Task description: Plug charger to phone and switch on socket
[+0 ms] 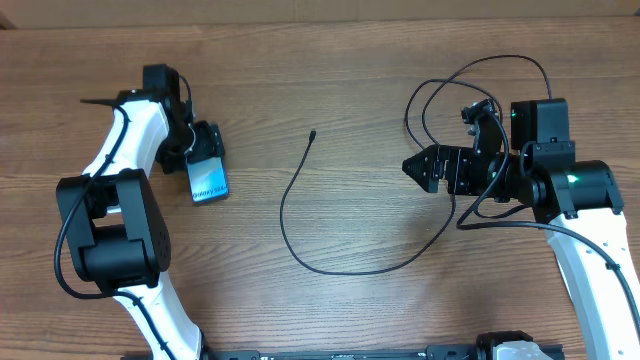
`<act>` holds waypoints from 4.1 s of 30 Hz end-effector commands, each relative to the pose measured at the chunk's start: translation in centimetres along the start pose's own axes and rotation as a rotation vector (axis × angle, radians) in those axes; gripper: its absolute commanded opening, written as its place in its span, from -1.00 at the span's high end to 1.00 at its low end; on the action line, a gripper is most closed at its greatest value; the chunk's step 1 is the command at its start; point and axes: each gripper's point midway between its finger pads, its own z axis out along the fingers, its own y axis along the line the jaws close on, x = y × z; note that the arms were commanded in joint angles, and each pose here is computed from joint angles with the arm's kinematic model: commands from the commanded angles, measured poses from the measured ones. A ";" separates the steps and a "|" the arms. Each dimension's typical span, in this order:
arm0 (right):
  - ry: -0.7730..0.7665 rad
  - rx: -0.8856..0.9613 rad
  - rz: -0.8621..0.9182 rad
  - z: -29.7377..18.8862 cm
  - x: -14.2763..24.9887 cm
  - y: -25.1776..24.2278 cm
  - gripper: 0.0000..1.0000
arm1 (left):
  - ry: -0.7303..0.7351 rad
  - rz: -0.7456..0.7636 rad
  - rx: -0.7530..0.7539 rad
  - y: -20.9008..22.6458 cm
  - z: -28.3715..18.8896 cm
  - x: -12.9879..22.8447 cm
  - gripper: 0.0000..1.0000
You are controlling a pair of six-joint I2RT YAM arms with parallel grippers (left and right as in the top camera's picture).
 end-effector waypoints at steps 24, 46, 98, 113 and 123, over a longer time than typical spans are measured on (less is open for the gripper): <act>0.007 0.011 0.009 0.5 0.0 -0.5 -1.00 | 0.027 -0.128 -0.128 1.8 3.1 2.9 -0.61; 0.017 0.013 0.015 0.6 0.2 -0.6 -1.00 | 0.009 -0.190 -0.170 3.0 5.1 4.0 -0.92; 0.010 0.020 0.011 0.6 0.0 -0.7 -1.00 | 0.021 -0.128 -0.070 -3.0 -1.8 1.1 -0.62; 0.013 0.021 0.013 0.6 0.1 -0.7 -1.00 | 0.040 -0.129 -0.100 -0.8 4.5 4.4 -0.73; 0.009 0.043 0.012 0.6 0.0 -1.1 -1.00 | 0.034 -0.083 -0.050 -1.7 4.5 4.0 -0.88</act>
